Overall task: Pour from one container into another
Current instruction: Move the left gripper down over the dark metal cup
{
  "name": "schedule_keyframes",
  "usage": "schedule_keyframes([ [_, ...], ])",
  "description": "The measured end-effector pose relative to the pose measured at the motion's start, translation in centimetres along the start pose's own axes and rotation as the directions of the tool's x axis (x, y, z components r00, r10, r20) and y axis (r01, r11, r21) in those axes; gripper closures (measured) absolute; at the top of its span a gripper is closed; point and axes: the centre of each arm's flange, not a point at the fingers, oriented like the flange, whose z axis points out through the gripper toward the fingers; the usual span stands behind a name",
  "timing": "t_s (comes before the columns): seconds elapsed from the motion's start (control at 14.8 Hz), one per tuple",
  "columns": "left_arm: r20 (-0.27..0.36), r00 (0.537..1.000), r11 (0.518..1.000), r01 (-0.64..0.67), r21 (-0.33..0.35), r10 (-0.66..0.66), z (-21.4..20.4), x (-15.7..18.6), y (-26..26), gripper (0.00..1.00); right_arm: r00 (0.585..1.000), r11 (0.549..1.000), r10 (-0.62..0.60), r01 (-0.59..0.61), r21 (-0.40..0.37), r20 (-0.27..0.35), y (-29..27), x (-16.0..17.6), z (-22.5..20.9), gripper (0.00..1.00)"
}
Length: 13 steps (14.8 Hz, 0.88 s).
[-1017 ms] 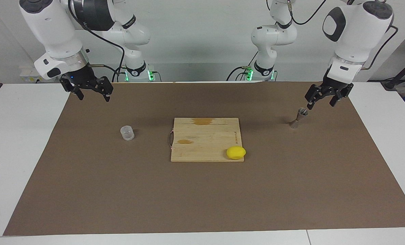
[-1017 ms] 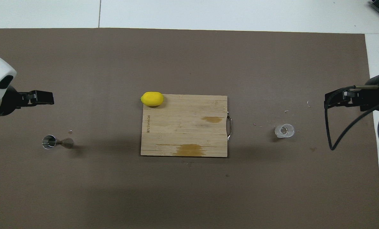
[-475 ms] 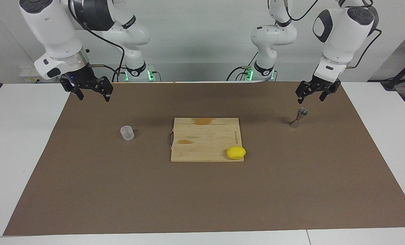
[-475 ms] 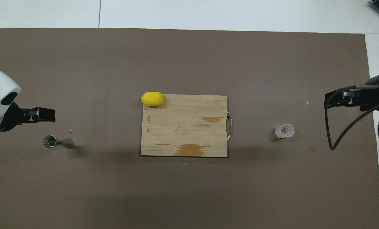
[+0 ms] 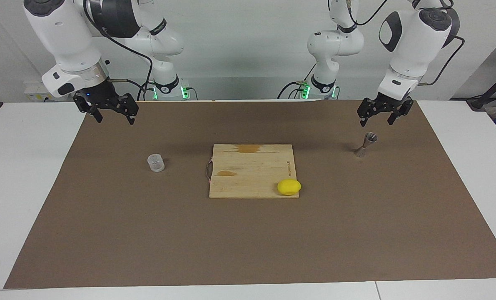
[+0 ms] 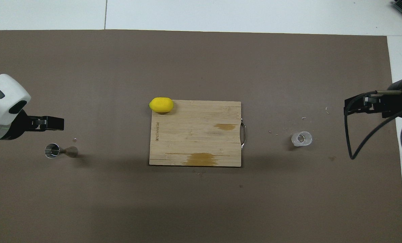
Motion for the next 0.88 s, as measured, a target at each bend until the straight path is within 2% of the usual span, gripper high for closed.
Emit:
schedule_keyframes([
  [0.14, 0.003, 1.000, 0.999, 0.002, -0.048, -0.002, 0.0, 0.0, 0.2, 0.00, 1.000, 1.000, 0.000, 0.000, 0.000, 0.000, 0.0, 0.0, 0.0, 0.00],
  [0.27, 0.005, 0.999, 0.987, -0.035, -0.156, 0.037, 0.3, -0.1, -0.1, 0.00, 1.000, 1.000, 0.000, 0.000, 0.000, 0.000, 0.0, 0.0, 0.0, 0.00],
  [0.61, -0.024, 0.987, 0.907, -0.154, -0.392, 0.157, 3.8, -0.3, -9.0, 0.00, 1.000, 1.000, 0.000, 0.000, 0.000, 0.000, 0.0, 0.0, 0.0, 0.00],
  [0.75, -0.050, 0.976, 0.871, -0.211, -0.444, 0.211, 5.7, -0.3, -13.5, 0.00, 1.000, 1.000, 0.000, 0.000, 0.000, 0.000, 0.0, 0.0, 0.0, 0.00],
  [0.88, -0.113, 0.949, 0.832, -0.313, -0.458, 0.295, 7.0, 0.6, -17.4, 0.00, 1.000, 1.000, 0.000, 0.000, 0.000, 0.000, 0.0, 0.0, 0.0, 0.00],
])
